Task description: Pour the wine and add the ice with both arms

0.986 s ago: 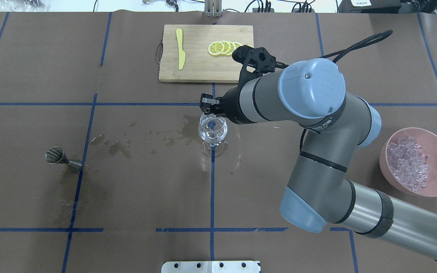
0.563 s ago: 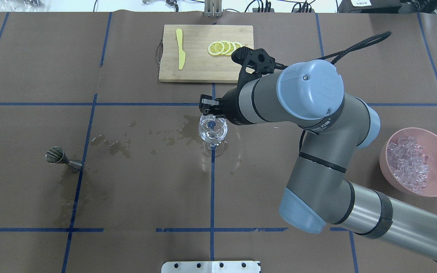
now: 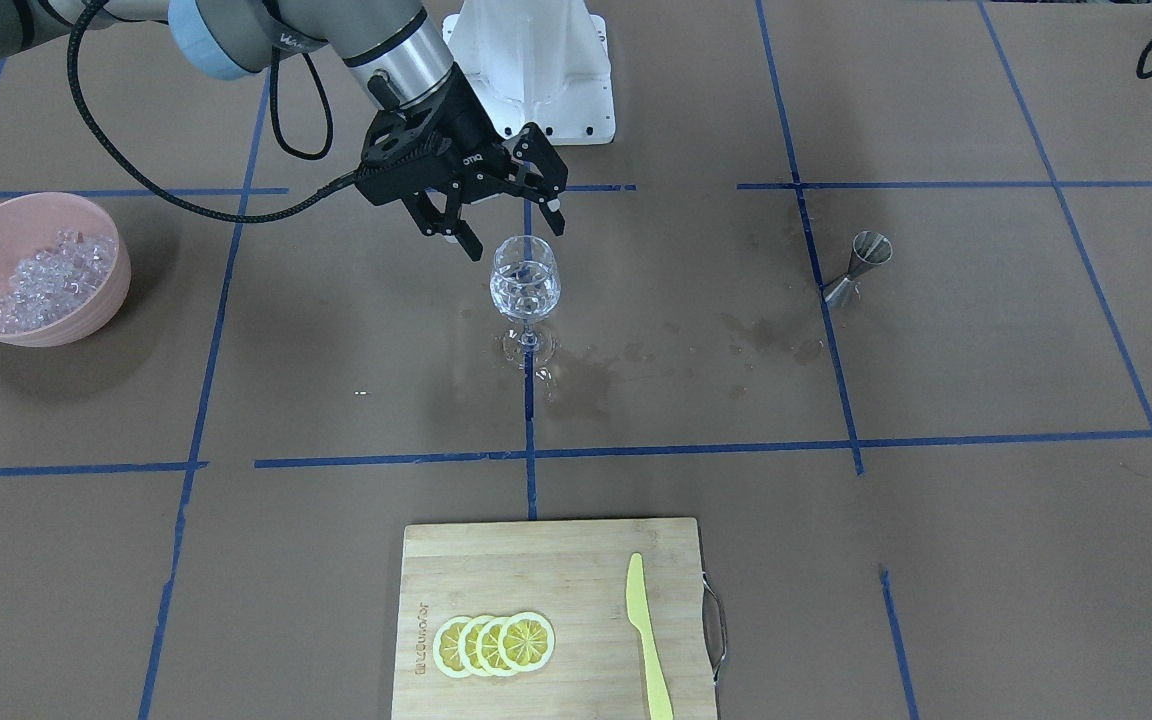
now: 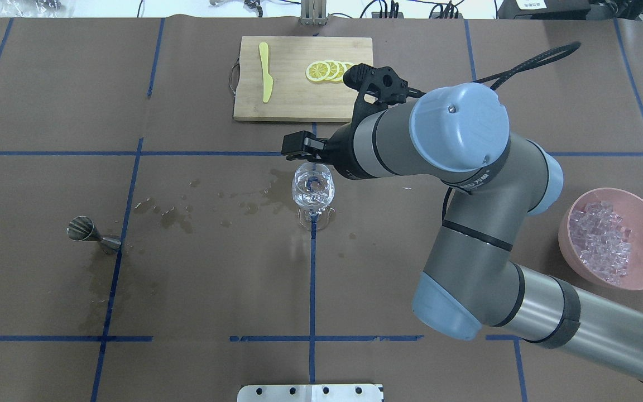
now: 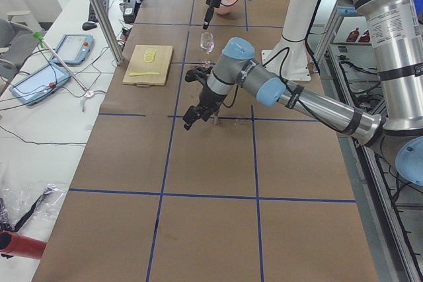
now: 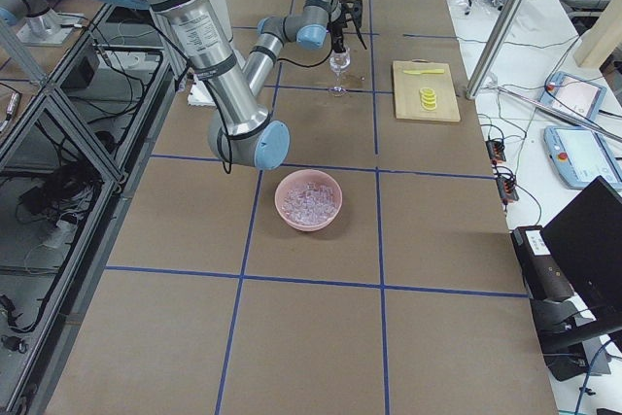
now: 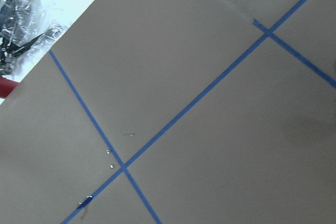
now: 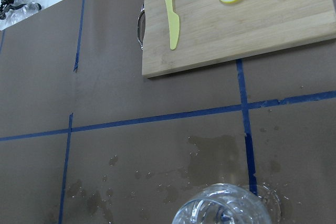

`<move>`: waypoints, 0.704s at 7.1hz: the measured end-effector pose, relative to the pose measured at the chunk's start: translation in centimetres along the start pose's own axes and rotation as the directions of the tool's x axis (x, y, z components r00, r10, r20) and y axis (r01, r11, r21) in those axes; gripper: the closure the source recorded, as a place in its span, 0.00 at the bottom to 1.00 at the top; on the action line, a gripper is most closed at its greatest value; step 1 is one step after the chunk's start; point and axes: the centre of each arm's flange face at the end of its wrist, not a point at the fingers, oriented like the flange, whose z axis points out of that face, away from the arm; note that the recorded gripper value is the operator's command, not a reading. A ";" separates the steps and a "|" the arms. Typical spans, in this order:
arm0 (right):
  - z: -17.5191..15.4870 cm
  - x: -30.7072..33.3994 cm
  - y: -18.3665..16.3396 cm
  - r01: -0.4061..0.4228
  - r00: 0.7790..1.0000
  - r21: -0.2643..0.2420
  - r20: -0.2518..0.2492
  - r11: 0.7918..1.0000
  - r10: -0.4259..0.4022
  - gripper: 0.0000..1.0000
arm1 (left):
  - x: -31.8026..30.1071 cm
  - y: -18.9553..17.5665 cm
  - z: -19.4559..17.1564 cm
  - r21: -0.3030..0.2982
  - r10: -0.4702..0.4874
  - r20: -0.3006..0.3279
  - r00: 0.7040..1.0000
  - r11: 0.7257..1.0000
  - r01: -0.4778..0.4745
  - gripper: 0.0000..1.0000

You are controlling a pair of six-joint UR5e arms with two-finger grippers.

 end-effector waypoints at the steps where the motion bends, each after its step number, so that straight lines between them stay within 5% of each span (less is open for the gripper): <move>1: -1.6 0.2 -1.3 -0.010 1.000 -0.004 -0.023 1.000 0.010 0.00 | -2.8 0.2 1.0 -0.020 0.026 0.007 1.000 0.999 -0.025 0.00; 3: -6.2 1.6 -5.2 -0.037 0.996 -0.046 -0.081 0.998 0.034 0.00 | -5.6 0.2 2.2 -0.045 0.037 0.012 0.999 0.998 -0.037 0.00; 5: -11.5 4.3 -9.3 0.001 0.981 -0.058 -0.194 0.998 -0.012 0.00 | -6.3 0.5 3.2 -0.059 0.033 0.008 0.999 0.998 -0.033 0.00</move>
